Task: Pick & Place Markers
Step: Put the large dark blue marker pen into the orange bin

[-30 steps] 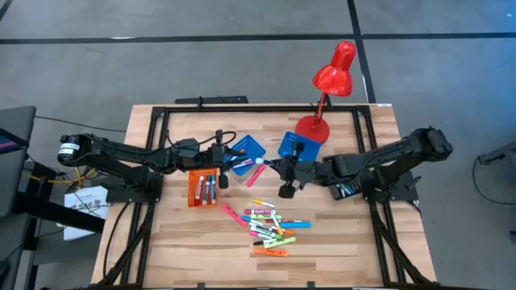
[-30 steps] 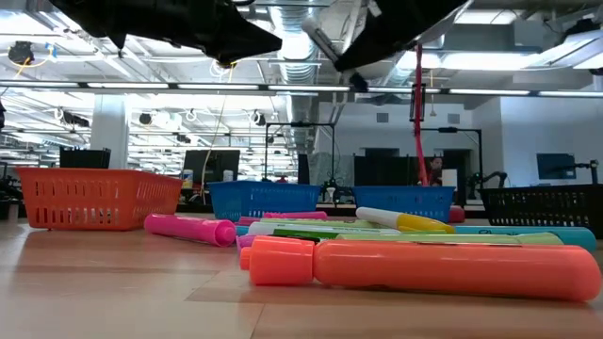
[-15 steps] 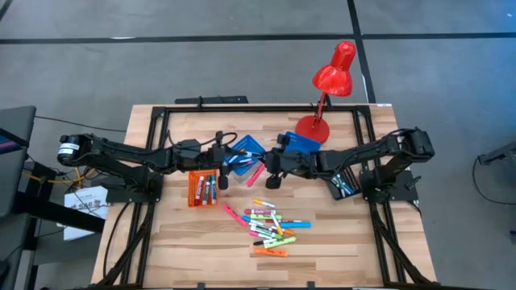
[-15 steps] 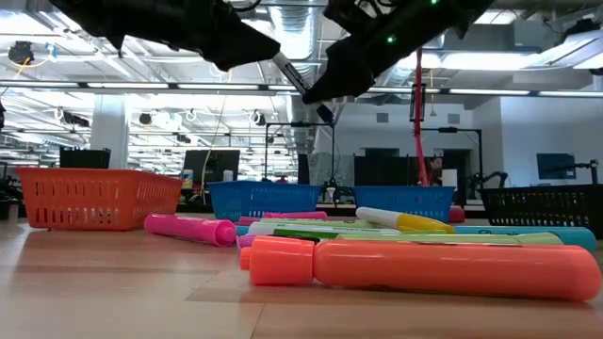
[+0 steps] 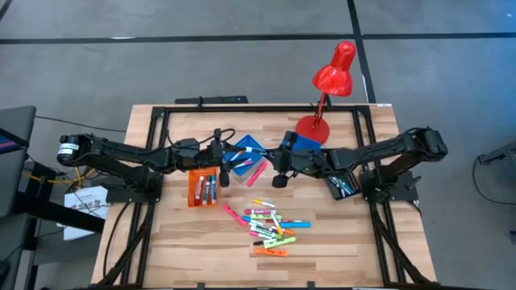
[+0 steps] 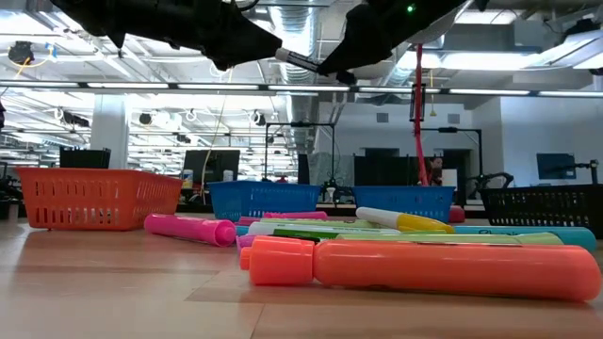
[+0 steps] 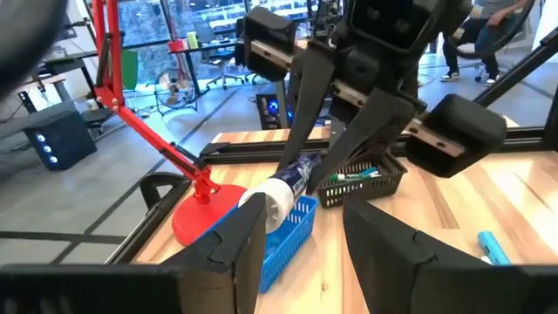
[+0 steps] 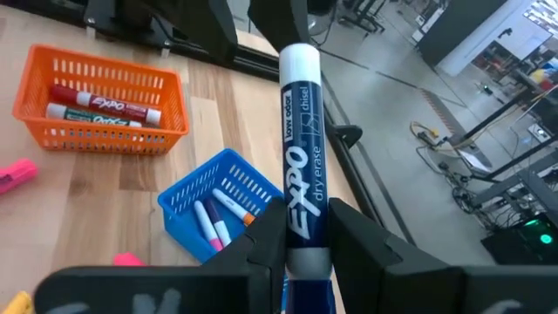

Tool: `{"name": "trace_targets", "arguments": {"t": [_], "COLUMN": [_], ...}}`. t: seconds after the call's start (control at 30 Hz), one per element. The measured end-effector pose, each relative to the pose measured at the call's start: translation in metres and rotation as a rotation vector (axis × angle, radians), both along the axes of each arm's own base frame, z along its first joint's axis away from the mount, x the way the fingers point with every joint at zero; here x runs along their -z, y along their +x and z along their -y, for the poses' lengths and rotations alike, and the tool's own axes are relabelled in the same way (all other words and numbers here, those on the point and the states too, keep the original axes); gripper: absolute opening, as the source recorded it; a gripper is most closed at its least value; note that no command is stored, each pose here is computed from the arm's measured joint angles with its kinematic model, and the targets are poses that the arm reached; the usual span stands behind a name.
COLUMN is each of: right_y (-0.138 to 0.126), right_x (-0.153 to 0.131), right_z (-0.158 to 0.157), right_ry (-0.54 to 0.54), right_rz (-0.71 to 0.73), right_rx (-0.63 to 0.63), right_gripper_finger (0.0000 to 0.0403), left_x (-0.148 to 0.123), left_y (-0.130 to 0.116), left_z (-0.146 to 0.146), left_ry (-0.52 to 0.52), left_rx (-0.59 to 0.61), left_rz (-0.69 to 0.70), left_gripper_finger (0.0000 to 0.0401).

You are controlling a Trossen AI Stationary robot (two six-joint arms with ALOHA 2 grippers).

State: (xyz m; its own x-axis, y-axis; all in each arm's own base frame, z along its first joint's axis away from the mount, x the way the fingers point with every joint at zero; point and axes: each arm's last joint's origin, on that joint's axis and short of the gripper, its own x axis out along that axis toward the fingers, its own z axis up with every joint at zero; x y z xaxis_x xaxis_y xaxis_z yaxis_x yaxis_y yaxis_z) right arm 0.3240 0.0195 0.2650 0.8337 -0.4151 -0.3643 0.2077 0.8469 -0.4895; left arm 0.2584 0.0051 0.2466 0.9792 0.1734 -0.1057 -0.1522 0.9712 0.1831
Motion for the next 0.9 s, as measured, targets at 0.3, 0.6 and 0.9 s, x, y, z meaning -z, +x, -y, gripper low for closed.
{"name": "trace_targets", "arguments": {"t": [0.3, 0.6, 0.9], "right_y": [-0.001, 0.001, 0.007], "right_x": [0.001, -0.006, -0.019], "right_z": [0.016, 0.013, -0.001], "right_ry": [0.0, -0.114, -0.095], "right_rz": [-0.034, -0.016, 0.131], "right_rx": [0.051, 0.037, -0.147], "right_gripper_finger": [0.0062, 0.006, 0.0062], "left_x": [-0.006, -0.009, -0.009], "left_y": [0.001, -0.001, 0.0], "left_z": [0.001, -0.005, -0.001], "left_ry": [-0.001, 0.05, -0.009], "left_rx": [0.017, -0.174, -0.063], "left_rz": [0.08, 0.086, 0.103], "left_gripper_finger": [0.0148, 0.0148, 0.0148]}}
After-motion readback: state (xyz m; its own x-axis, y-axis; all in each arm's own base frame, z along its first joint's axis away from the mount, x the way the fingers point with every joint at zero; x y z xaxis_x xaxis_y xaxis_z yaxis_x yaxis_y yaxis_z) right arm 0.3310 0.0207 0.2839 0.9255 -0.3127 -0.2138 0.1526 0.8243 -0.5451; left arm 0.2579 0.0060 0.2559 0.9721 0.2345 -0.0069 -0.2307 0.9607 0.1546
